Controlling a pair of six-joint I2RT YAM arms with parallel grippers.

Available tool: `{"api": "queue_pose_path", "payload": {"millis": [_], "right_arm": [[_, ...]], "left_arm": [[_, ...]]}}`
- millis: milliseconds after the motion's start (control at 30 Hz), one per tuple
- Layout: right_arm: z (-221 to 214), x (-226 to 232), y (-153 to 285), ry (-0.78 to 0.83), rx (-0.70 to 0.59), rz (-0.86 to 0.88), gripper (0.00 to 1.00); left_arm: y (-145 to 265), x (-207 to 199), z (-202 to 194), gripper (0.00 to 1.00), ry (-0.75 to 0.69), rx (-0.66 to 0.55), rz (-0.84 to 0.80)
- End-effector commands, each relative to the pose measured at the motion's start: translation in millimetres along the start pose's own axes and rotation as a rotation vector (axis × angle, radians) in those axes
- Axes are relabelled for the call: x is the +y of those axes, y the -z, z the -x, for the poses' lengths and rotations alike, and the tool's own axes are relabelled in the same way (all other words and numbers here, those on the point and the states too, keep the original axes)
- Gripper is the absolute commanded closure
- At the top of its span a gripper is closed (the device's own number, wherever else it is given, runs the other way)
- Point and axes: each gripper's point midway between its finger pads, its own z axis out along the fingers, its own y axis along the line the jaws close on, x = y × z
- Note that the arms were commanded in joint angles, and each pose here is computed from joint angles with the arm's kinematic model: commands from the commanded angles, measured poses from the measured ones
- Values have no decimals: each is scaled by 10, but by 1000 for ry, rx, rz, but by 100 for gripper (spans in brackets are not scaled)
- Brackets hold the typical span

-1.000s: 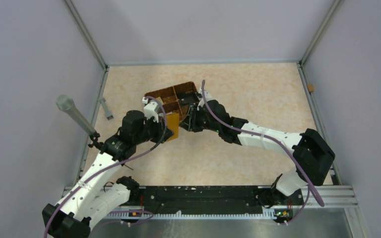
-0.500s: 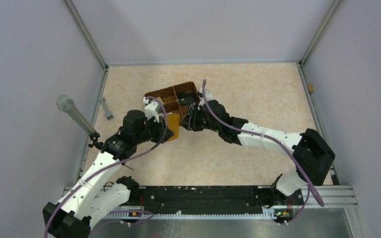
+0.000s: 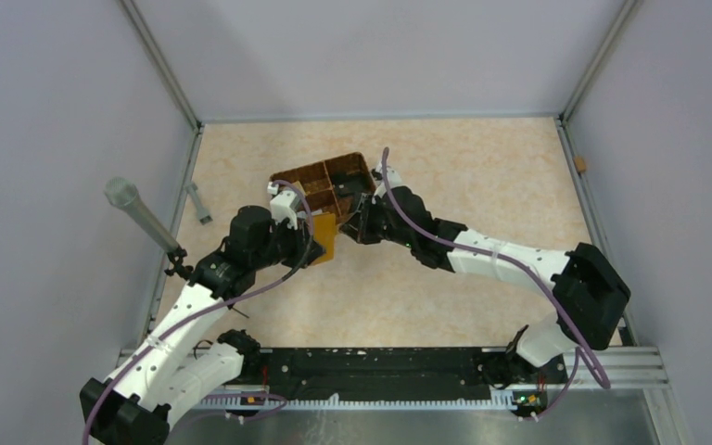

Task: Put the credit cards into the card holder
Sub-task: Close the card holder.

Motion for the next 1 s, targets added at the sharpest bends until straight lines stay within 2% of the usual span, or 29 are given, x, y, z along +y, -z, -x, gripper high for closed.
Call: {"api": "queue_pose_path", "payload": {"millis": [0, 200, 433, 600, 967], "right_arm": [[269, 307, 212, 10, -102, 106, 100], [191, 480, 395, 77, -111, 262, 100], [110, 620, 362, 137, -75, 355, 100], [141, 672, 231, 140, -67, 362, 100], [33, 654, 110, 153, -6, 357, 100]], "left_arm": [[51, -81, 230, 100, -30, -60, -15], [52, 12, 228, 100, -19, -63, 39], [71, -155, 247, 100, -35, -75, -55], [93, -269, 242, 100, -43, -71, -119], [97, -274, 245, 100, -43, -75, -121]]}}
